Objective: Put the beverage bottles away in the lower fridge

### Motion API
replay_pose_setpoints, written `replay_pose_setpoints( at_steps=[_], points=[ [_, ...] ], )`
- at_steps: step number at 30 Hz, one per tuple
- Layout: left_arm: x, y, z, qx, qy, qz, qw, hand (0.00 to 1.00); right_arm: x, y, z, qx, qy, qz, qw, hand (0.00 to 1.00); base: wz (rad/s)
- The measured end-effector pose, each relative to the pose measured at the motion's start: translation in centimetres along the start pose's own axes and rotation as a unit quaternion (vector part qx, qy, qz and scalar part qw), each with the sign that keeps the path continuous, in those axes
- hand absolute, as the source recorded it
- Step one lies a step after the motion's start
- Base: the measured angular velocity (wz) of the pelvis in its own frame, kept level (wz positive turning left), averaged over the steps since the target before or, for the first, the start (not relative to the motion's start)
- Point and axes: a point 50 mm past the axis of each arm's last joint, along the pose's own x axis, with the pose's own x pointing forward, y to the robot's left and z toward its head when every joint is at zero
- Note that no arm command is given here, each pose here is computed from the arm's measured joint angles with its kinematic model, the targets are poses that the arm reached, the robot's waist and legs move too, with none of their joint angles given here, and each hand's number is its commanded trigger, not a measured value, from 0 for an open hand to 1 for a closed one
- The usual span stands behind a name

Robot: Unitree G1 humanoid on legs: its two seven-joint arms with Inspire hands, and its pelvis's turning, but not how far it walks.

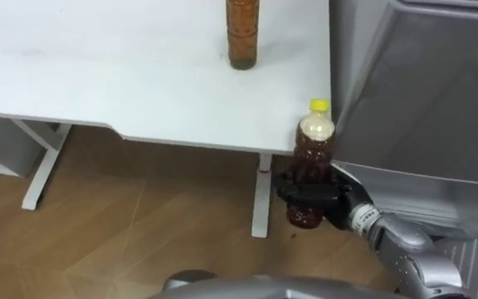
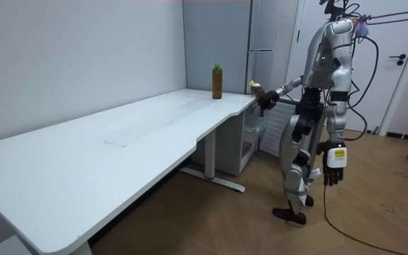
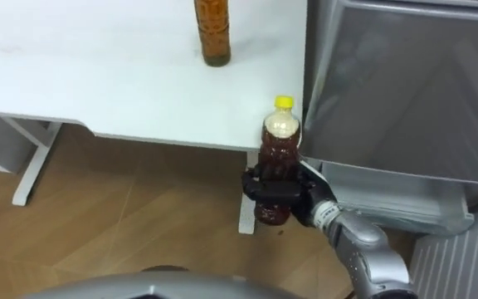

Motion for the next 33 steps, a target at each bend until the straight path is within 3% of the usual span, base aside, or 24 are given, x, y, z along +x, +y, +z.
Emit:
replay_pose_setpoints(
  at_steps=[5,10,16,21,25,27,33],
  points=[
    [-0.2,-0.9,3.1,0.101,-0.035,-0.003,0.994,0.0,0.1,0.1,0.8,-0.047,-0.003,-0.014,0.999,1.0,-0.16],
    [-0.4,-1.4,4.8,0.149,-0.068,-0.001,0.986,0.0,0.3,0.8,2.0,-0.083,-0.028,-0.023,0.996,1.0,-0.01],
    [-0.4,-1.9,5.1,0.213,-0.076,0.005,0.974,0.0,-0.1,1.2,3.0,-0.103,-0.058,-0.039,0.992,1.0,-0.03],
    [-0.4,-1.6,4.6,0.225,-0.065,0.011,0.972,0.0,-0.4,1.4,3.0,-0.129,-0.074,-0.078,0.986,1.0,-0.03],
    [-0.3,-1.4,4.3,0.24,-0.059,0.013,0.969,0.0,-1.3,-0.6,2.6,-0.099,-0.08,-0.187,0.974,1.0,-0.09],
    [-0.4,-1.5,4.5,0.251,-0.064,0.016,0.966,0.0,-2.4,-2.4,2.7,-0.076,-0.09,-0.273,0.955,1.0,-0.06],
    [-0.4,-1.4,4.3,0.261,-0.068,0.018,0.963,0.0,-3.9,-4.6,2.5,-0.052,-0.097,-0.408,0.906,1.0,-0.12]
  ],
)
